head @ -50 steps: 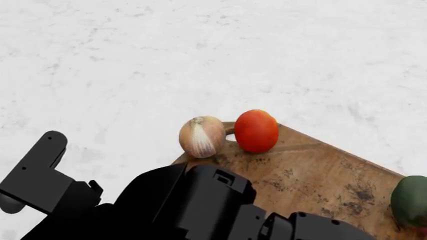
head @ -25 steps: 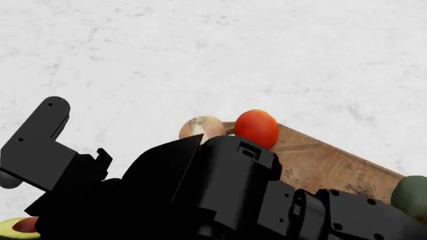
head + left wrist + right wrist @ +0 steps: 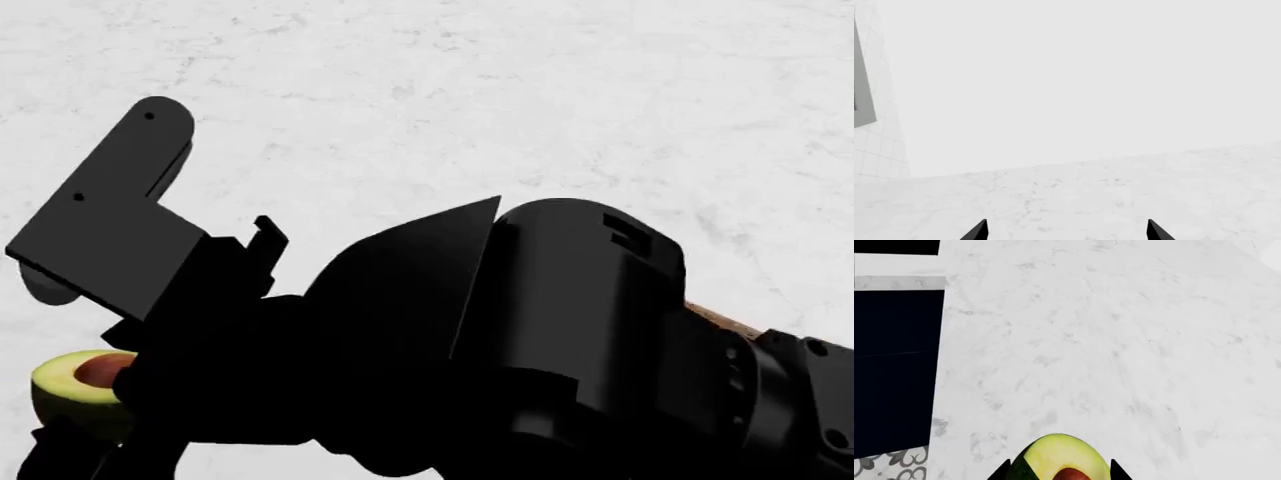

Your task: Place the avocado, onion, tomato and bell pepper on the cutting board.

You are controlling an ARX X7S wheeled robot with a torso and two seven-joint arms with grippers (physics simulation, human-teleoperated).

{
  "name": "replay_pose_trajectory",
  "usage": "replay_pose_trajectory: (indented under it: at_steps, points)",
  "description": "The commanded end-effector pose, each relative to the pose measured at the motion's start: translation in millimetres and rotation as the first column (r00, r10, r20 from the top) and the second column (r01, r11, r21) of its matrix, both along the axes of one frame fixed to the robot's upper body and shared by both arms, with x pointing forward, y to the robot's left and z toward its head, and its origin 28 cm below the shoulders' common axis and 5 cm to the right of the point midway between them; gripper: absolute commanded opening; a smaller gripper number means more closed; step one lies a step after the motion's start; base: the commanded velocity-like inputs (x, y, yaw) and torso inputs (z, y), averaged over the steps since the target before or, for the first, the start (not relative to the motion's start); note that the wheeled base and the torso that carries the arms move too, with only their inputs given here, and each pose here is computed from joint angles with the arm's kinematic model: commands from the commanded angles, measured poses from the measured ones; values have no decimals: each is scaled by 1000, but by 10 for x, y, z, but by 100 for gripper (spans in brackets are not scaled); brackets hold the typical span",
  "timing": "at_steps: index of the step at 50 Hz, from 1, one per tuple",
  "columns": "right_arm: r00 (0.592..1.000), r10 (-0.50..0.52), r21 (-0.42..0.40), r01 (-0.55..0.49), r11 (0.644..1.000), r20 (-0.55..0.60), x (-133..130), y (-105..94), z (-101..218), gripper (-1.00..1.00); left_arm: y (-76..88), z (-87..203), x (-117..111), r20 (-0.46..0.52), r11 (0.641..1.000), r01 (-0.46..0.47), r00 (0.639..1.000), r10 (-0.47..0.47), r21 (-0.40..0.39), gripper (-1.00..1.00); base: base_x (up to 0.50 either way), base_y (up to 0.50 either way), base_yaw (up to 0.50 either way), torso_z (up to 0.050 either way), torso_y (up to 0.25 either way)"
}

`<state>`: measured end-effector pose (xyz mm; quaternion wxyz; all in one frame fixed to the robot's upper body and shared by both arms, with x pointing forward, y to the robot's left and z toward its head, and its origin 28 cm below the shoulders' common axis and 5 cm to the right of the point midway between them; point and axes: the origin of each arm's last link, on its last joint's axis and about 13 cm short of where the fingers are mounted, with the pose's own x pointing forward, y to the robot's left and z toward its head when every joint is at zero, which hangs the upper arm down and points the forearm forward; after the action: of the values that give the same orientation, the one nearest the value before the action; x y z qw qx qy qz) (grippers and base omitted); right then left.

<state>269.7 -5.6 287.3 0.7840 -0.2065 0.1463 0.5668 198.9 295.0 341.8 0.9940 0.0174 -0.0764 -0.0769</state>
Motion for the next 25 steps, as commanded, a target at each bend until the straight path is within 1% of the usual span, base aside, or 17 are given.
replay_pose_trajectory:
  at_steps: [1, 7, 17, 25]
  points:
    - [993, -101, -10, 102, 995, 60, -73, -251, 117, -100, -13, 16, 5, 6, 1000, 10, 1000, -10, -2, 100, 0, 0, 0, 0, 0]
    - [982, -168, -6, 169, 986, 86, -113, -411, 166, -100, -13, 17, -8, 3, 1000, 5, 1000, -5, 2, 100, 0, 0, 0, 0, 0]
    - [962, -251, -8, 253, 967, 108, -127, -590, 182, -100, -20, 14, -9, 6, 1000, 8, 1000, -8, 5, 100, 0, 0, 0, 0, 0]
    - [937, -327, 0, 329, 944, 125, -118, -748, 219, -100, -26, -26, 20, -1, 1000, 11, 1000, -11, 0, 100, 0, 0, 0, 0, 0]
